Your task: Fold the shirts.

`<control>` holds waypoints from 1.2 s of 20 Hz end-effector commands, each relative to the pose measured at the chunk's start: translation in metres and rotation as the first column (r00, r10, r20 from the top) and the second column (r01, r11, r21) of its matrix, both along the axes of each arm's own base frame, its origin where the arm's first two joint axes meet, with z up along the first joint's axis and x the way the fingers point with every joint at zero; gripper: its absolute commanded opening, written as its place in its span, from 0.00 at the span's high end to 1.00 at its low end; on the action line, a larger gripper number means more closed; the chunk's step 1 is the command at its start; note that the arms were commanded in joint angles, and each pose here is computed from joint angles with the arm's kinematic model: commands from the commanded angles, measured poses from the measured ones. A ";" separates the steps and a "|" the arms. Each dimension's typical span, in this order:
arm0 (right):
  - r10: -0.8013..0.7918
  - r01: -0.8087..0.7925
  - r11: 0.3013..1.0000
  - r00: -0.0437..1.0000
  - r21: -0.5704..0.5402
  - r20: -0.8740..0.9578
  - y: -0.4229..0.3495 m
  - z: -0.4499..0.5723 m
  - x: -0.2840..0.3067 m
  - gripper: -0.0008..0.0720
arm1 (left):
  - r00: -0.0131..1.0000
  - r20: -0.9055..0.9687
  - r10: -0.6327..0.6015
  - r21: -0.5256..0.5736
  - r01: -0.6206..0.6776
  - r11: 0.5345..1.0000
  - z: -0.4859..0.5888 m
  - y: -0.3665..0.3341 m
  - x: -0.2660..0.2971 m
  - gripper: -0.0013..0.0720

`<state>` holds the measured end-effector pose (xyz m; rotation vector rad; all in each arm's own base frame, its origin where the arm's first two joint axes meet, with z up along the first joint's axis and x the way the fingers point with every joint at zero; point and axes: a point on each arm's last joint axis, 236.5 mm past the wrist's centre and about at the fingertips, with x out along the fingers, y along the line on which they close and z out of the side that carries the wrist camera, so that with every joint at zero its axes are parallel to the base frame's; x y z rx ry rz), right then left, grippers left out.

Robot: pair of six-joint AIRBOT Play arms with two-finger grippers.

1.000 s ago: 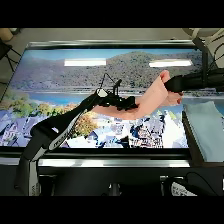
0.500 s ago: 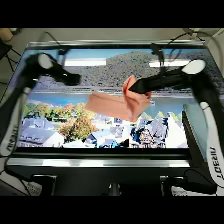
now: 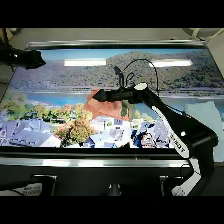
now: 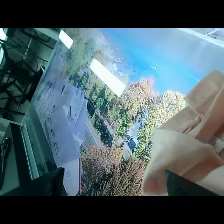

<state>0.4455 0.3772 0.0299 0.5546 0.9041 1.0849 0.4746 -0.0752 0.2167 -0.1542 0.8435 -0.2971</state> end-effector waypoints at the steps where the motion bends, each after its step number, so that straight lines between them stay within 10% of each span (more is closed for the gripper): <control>1: -0.027 0.027 1.000 1.000 0.002 0.015 -0.033 0.010 0.016 0.08 | 0.998 0.034 -0.052 0.002 0.052 0.999 0.012 -0.014 -0.006 0.94; 8: -0.143 -0.002 0.826 0.966 -0.563 -0.214 -0.240 -0.060 -0.021 0.19 | 0.997 0.036 -0.062 0.014 0.061 0.998 0.010 -0.014 -0.006 0.94; 19: -0.336 0.163 0.887 0.869 -0.432 -0.362 -0.183 -0.129 -0.013 0.28 | 0.993 0.039 -0.113 0.010 0.113 0.994 0.010 -0.039 -0.010 0.94; 20: -0.333 0.168 0.894 0.869 -0.415 -0.366 -0.177 -0.129 -0.011 0.40 | 0.992 0.039 -0.120 0.010 0.120 0.993 0.010 -0.042 -0.011 0.94; 22: -0.273 0.159 0.921 0.915 -0.355 -0.299 -0.167 -0.116 -0.002 0.97 | 0.991 0.039 -0.127 0.010 0.127 0.992 0.010 -0.045 -0.012 0.94; 24: -0.165 0.113 0.950 0.973 -0.291 -0.164 -0.173 -0.075 0.013 0.96 | 0.991 0.039 -0.127 0.010 0.127 0.992 0.010 -0.045 -0.012 0.94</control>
